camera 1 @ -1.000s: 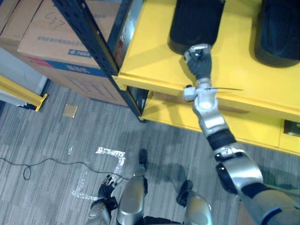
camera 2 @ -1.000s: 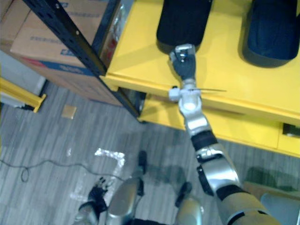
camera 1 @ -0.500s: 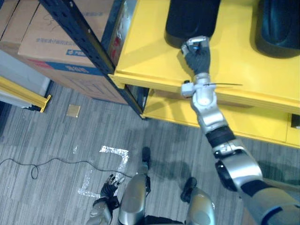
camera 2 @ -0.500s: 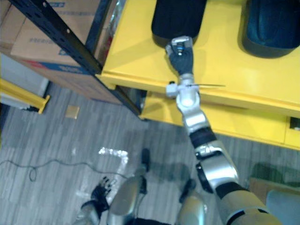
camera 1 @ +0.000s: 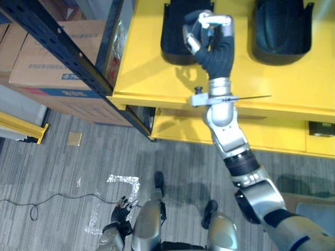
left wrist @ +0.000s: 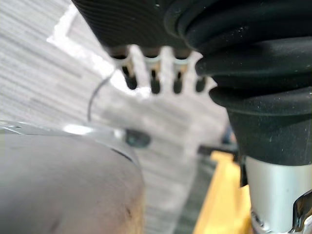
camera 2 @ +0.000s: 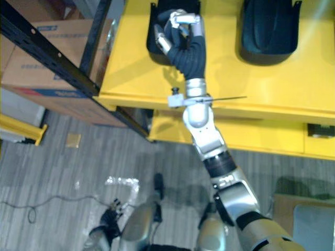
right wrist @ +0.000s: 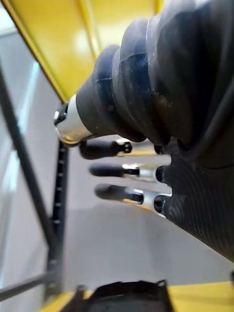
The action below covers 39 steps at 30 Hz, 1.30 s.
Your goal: Walk over and take plastic housings, then place them on the shelf
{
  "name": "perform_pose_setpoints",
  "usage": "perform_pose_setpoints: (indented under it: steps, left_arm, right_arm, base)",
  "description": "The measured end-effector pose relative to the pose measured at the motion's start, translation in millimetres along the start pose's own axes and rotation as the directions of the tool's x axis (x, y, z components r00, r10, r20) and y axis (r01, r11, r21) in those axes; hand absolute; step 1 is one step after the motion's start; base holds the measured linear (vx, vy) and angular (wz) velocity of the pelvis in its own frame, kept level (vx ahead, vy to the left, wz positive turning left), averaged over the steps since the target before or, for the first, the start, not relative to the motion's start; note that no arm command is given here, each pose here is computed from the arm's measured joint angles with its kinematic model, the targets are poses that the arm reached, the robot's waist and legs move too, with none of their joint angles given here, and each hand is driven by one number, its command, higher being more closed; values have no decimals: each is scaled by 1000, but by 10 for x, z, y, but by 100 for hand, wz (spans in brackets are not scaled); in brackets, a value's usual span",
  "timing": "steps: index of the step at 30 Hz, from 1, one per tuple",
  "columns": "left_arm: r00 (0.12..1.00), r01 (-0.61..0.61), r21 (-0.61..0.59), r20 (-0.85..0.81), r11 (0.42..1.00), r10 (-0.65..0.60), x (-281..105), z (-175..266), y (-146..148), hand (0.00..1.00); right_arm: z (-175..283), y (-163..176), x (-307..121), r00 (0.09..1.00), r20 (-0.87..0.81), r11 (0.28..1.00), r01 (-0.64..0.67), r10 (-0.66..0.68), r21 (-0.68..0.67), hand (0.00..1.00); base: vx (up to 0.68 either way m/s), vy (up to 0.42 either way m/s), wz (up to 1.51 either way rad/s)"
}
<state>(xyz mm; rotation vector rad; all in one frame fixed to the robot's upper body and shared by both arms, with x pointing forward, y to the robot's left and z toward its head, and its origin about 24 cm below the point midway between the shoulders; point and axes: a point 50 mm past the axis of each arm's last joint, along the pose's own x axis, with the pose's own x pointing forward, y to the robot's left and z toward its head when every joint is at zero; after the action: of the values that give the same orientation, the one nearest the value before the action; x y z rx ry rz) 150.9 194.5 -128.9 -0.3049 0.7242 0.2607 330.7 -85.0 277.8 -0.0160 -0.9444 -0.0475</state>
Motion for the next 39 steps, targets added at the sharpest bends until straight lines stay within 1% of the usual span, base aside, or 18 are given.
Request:
perform_pose_setpoints:
  steps: [4,7,10,15,18,25,31,36,39]
  left_arm:
    - [1000,-9,3,-29,1000,9,-34,-70,37,0]
    - [999,-10,8,-51,1000,10,-37,-92,43,0]
    - [998,-9,9,-56,1000,10,-37,-97,43,0]
    - [998,-6,16,-59,1000,7,-36,-99,43,0]
    - [998,-9,18,-66,1000,10,-37,-113,52,0]
    - [998,-8,19,-67,1000,9,-37,-113,51,0]
    - [997,-7,20,-74,1000,8,-36,-116,51,0]
    - [996,2,27,-92,1000,0,-37,-126,53,0]
    - [995,16,55,-99,998,-11,-37,-128,56,0]
  right_arm:
    - [-346,-282,127,976,-198,993,69,-87,-96,0]
    - [-592,-475,136,939,-319,982,73,-127,-177,0]
    - [-665,-544,150,924,-353,976,79,-147,-201,0]
    - [-647,-613,245,918,-361,978,103,-163,-180,0]
    - [-647,-621,278,917,-375,985,85,-135,-147,0]
    - [-691,-598,262,912,-405,992,25,-73,-121,0]
    - [-692,-543,260,911,-410,995,-65,28,-78,0]
    - [-699,-482,243,907,-414,989,-121,78,-80,0]
    - [-699,-475,242,905,-415,988,-136,94,-73,0]
  base:
    - [-5,-3,3]
    - [5,-18,12]
    - [24,-26,8]
    - [22,-18,0]
    - [0,0,0]
    - [0,0,0]
    - [0,0,0]
    - [0,0,0]
    - [0,0,0]
